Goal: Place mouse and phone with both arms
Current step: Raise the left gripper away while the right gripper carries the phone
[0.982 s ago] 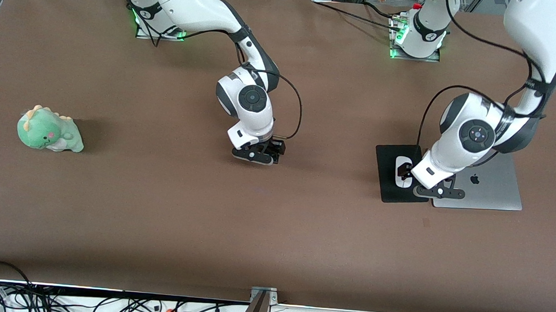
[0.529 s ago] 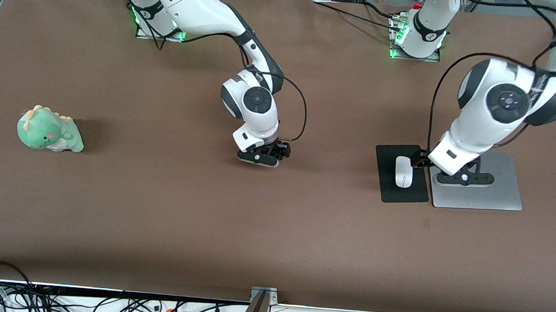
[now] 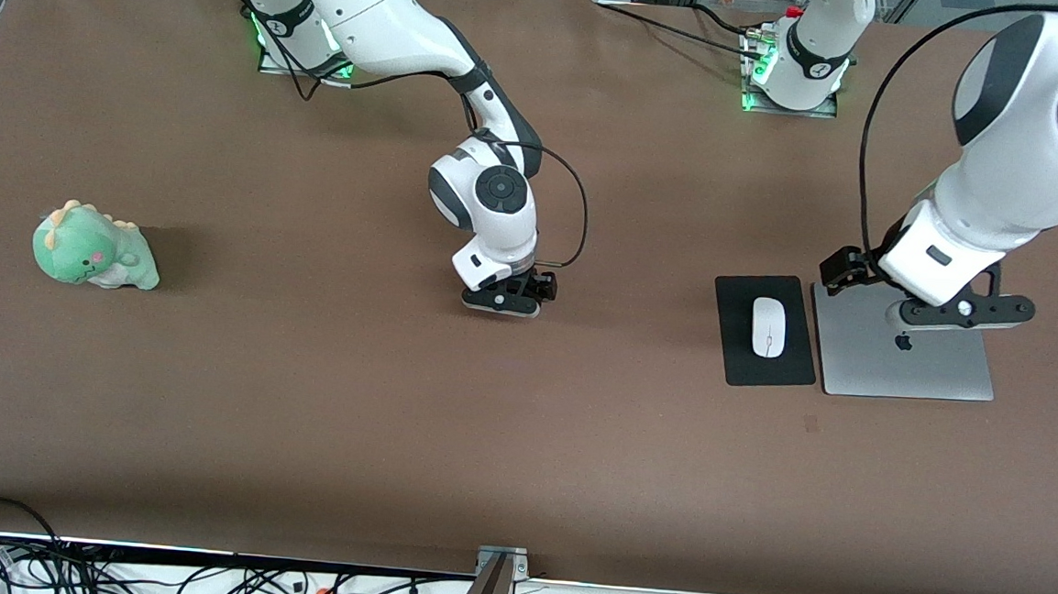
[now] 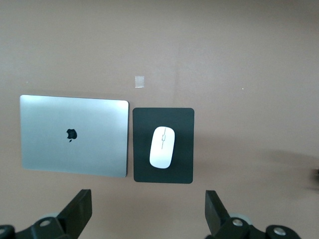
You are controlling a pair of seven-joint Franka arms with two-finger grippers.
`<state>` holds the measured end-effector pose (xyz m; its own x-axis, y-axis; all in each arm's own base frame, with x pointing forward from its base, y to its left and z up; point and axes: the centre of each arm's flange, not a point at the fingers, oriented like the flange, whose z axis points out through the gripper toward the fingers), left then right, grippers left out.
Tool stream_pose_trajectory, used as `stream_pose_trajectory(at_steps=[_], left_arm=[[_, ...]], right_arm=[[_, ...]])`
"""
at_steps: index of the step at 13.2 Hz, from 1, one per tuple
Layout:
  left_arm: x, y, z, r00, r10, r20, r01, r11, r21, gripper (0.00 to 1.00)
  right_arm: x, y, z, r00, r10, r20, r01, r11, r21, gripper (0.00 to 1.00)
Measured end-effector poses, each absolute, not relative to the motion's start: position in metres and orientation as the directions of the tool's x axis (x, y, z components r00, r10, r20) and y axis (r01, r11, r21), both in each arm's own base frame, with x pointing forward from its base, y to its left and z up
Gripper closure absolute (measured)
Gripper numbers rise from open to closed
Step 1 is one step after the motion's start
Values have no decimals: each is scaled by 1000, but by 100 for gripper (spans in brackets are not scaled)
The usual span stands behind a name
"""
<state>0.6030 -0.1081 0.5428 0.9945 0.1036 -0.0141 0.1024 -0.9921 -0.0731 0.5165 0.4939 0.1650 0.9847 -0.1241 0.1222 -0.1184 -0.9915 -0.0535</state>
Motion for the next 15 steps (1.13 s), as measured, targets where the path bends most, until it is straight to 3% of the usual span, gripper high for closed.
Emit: stream_pose_trajectory(at_steps=[2, 8, 11, 15], left_arm=[[603, -107, 554, 994, 108, -7, 107, -992, -72, 0], [594, -109, 578, 994, 111, 21, 112, -991, -69, 0], [593, -108, 577, 992, 125, -3, 125, -992, -30, 0], [593, -105, 576, 991, 131, -8, 131, -991, -30, 0]], right_arm=[[518, 493, 169, 984, -123, 126, -117, -992, -50, 17], [527, 485, 171, 983, -135, 125, -132, -991, -34, 19], [562, 453, 190, 992, -96, 77, -99, -994, 48, 19], [606, 393, 232, 999, 42, -8, 43, -997, 62, 19]])
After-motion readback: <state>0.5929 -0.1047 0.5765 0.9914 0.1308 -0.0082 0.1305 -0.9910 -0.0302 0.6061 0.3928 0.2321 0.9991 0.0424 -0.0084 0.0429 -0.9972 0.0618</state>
